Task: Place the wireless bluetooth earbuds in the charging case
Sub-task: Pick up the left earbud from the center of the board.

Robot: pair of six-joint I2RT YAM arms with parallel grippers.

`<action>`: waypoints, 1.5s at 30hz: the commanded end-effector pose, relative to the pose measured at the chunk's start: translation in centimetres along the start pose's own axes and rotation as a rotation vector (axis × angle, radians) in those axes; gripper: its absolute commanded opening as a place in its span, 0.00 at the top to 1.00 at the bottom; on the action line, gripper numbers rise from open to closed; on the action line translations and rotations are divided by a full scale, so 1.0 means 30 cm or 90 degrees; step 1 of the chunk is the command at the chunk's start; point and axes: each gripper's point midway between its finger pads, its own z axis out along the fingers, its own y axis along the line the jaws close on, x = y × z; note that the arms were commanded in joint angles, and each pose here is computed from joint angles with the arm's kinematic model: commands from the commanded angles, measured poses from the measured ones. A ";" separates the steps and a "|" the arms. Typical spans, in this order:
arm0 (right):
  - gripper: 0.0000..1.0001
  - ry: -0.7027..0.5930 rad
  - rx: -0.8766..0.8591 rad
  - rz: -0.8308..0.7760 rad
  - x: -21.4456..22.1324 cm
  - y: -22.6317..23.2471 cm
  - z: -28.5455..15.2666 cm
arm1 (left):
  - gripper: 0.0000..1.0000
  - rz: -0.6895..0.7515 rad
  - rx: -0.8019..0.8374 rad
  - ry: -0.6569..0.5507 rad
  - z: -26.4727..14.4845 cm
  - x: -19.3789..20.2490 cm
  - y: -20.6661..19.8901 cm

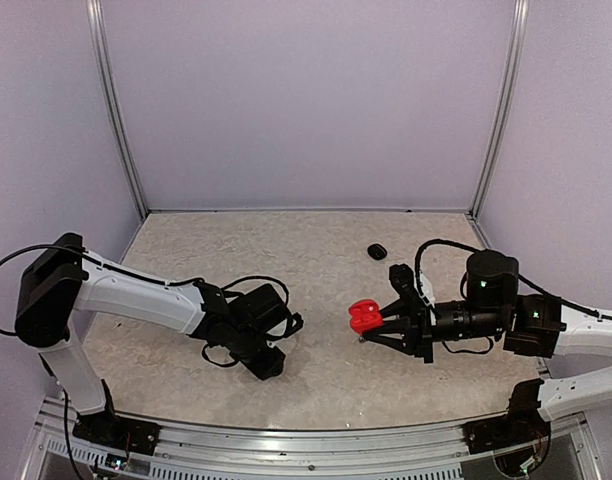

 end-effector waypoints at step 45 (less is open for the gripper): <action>1.00 -0.141 0.067 -0.103 -0.139 -0.059 -0.016 | 0.85 -0.019 0.049 -0.355 -0.341 -0.369 -0.012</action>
